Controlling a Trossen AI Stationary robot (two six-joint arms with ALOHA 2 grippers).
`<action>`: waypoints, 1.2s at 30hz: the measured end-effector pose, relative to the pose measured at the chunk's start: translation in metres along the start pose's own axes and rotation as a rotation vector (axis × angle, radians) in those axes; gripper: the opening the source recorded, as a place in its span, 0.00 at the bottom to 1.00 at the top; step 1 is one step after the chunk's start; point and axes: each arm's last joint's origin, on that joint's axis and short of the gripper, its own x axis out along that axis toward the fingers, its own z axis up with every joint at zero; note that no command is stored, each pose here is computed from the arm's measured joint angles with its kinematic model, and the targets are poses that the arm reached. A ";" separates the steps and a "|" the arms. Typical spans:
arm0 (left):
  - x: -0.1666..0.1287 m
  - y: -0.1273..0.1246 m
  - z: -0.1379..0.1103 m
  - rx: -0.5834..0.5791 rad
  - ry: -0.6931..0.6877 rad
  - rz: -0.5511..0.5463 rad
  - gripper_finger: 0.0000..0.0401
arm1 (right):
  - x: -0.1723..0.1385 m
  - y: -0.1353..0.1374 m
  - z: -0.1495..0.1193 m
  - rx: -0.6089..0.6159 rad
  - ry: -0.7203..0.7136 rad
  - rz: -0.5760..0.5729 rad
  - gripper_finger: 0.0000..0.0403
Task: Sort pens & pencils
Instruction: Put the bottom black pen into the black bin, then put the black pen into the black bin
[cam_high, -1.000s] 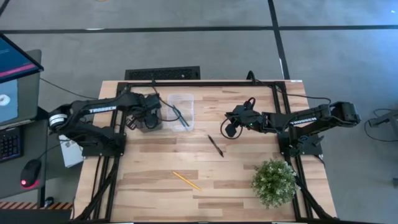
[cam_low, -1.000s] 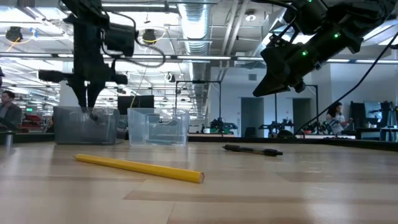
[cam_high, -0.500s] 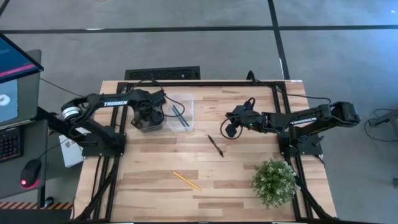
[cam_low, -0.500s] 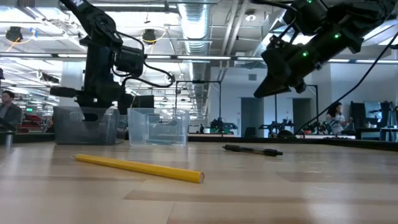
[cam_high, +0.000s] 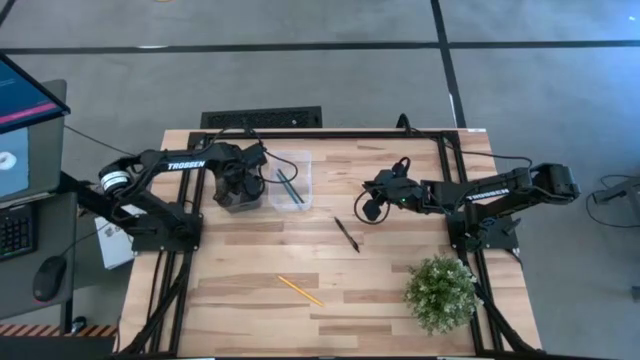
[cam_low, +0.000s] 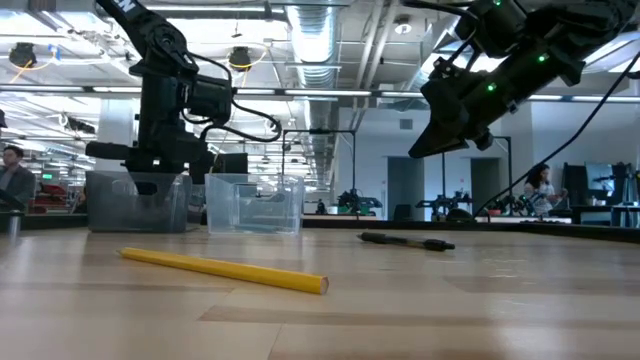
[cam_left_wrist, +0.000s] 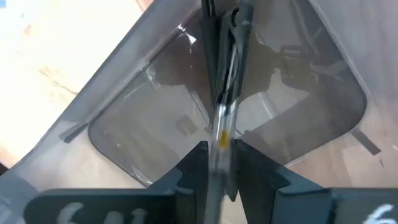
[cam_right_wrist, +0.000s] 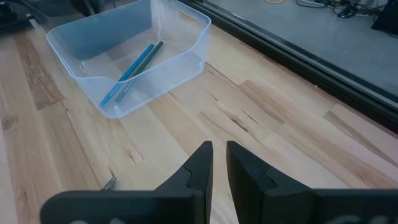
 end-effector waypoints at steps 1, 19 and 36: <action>0.000 0.000 0.000 -0.002 -0.002 -0.001 0.17 | 0.000 0.000 0.000 0.000 0.000 0.000 0.17; -0.001 0.000 0.001 -0.074 -0.027 0.001 0.18 | 0.000 0.000 0.000 0.001 0.000 0.000 0.17; -0.070 -0.023 -0.015 -0.243 -0.291 0.251 0.18 | 0.000 0.000 0.000 0.002 -0.002 0.000 0.17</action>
